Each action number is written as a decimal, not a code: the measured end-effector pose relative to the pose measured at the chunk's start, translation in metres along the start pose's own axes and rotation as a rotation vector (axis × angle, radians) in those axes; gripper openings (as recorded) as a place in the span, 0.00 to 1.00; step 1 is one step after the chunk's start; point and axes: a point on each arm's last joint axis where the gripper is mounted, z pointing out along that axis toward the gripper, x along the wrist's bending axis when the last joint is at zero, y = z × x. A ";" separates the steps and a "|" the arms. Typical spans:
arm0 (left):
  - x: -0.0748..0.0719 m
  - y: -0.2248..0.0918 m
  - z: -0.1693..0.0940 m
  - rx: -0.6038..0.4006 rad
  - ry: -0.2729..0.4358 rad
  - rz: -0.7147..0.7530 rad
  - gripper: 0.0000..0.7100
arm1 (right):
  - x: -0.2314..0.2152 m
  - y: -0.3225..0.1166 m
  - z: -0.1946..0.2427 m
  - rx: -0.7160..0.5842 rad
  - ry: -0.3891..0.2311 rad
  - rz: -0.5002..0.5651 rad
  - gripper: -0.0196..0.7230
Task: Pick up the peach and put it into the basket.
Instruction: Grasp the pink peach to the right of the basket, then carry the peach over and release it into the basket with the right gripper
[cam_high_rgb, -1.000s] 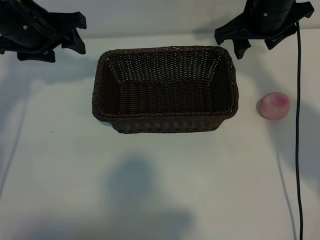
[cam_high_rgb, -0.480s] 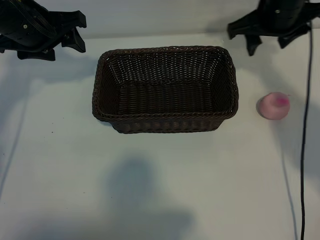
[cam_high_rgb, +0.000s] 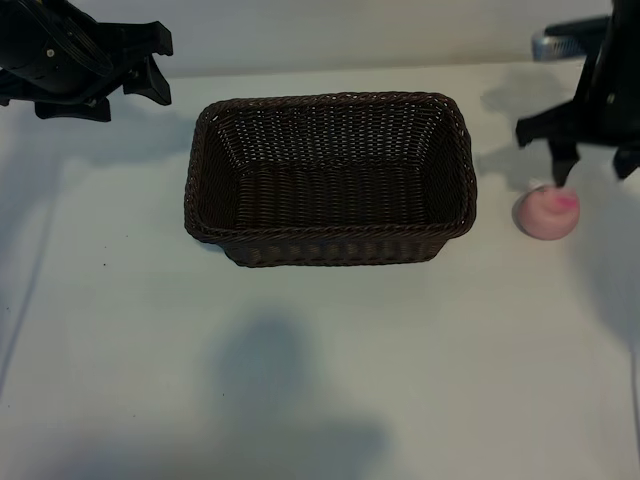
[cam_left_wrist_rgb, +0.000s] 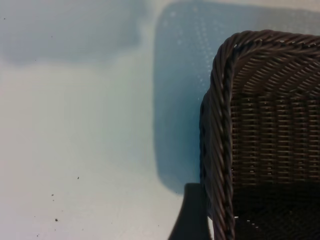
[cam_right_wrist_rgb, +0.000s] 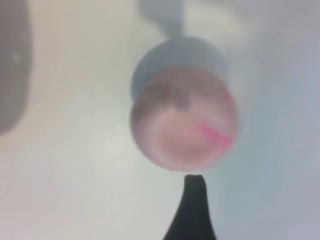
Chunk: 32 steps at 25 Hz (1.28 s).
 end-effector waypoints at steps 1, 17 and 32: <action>0.000 0.000 0.000 0.000 0.000 0.000 0.83 | 0.001 -0.002 0.006 -0.010 0.015 0.004 0.82; 0.000 0.000 0.000 0.000 0.000 0.002 0.83 | 0.003 -0.014 0.047 -0.148 0.069 0.026 0.34; 0.000 0.000 0.000 0.000 0.000 0.002 0.83 | 0.001 -0.005 -0.042 -0.203 0.079 0.030 0.08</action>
